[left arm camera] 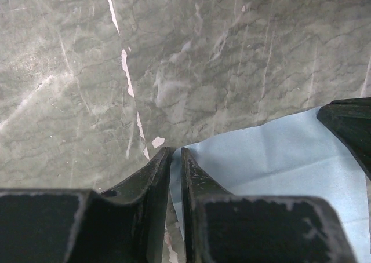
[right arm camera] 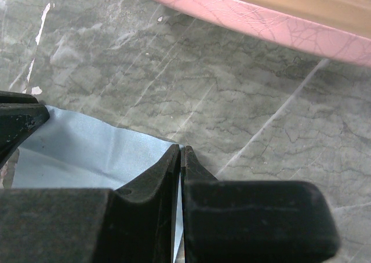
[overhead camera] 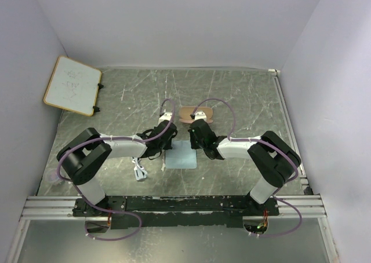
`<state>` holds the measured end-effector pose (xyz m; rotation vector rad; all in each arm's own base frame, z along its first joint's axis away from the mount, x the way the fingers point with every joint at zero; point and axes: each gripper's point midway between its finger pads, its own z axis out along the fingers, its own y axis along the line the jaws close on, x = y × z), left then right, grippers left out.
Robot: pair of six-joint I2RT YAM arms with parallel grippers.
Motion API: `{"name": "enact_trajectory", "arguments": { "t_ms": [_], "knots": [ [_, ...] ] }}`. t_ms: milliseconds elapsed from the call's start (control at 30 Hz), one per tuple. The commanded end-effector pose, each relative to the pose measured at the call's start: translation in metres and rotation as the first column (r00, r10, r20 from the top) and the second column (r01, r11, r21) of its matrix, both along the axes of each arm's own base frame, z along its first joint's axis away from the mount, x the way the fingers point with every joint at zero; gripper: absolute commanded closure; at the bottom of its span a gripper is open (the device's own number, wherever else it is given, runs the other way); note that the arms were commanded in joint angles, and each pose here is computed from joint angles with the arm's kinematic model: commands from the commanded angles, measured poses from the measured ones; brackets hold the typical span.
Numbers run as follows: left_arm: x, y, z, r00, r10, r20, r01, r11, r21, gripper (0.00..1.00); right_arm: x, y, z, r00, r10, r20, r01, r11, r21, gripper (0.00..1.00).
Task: Organize the sunglasses
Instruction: Fold the glasses cleaning cloth at the center of the board.
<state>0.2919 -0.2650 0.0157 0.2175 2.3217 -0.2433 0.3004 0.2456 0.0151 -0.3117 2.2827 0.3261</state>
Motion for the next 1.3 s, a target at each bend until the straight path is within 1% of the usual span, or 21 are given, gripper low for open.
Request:
{"name": "enact_trajectory", "arguments": {
  "t_ms": [0, 167, 300, 367, 400, 467, 733, 1033, 1267],
  "knots": [
    [-0.030, -0.001, -0.029, 0.989, -0.073, -0.132, 0.079, 0.996, 0.042, 0.77, -0.004, -0.007, -0.011, 1.000, -0.013, -0.021, 0.013, 1.000, -0.021, 0.96],
    [-0.031, 0.002, -0.031, 0.989, -0.062, -0.136, 0.070, 0.996, 0.056, 0.80, -0.004, -0.006, -0.010, 1.000, -0.011, -0.022, 0.011, 1.000, -0.019, 0.96],
    [-0.029, 0.004, -0.032, 0.990, -0.050, -0.134, 0.059, 0.996, 0.066, 0.87, -0.004, -0.007, -0.012, 1.000, -0.012, -0.025, 0.012, 1.000, -0.021, 0.96],
    [-0.028, 0.005, -0.032, 0.990, -0.046, -0.132, 0.056, 0.996, 0.072, 0.92, -0.004, -0.007, -0.011, 1.000, -0.012, -0.022, 0.012, 1.000, -0.019, 0.97],
    [-0.028, 0.005, -0.033, 0.990, -0.045, -0.132, 0.055, 0.996, 0.075, 0.93, -0.005, -0.007, -0.012, 1.000, -0.012, -0.025, 0.011, 1.000, -0.021, 0.98],
    [-0.027, 0.007, -0.033, 0.991, -0.038, -0.127, 0.048, 0.996, 0.079, 0.93, -0.005, -0.007, -0.012, 1.000, -0.012, -0.025, 0.011, 1.000, -0.021, 1.00],
    [-0.022, 0.013, -0.029, 0.996, -0.014, -0.089, 0.023, 0.995, 0.098, 0.93, -0.003, -0.006, -0.011, 1.000, -0.011, -0.022, 0.011, 1.000, -0.019, 1.00],
    [-0.014, 0.017, -0.010, 1.000, 0.013, -0.008, -0.012, 0.993, 0.117, 0.93, 0.002, -0.005, 0.001, 1.000, -0.018, 0.006, 0.019, 1.000, -0.011, 1.00],
    [-0.010, 0.018, 0.004, 0.999, 0.023, 0.037, -0.027, 0.995, 0.099, 0.93, 0.005, -0.005, 0.009, 0.999, -0.024, 0.025, 0.024, 1.000, -0.006, 1.00]
  ]
}}
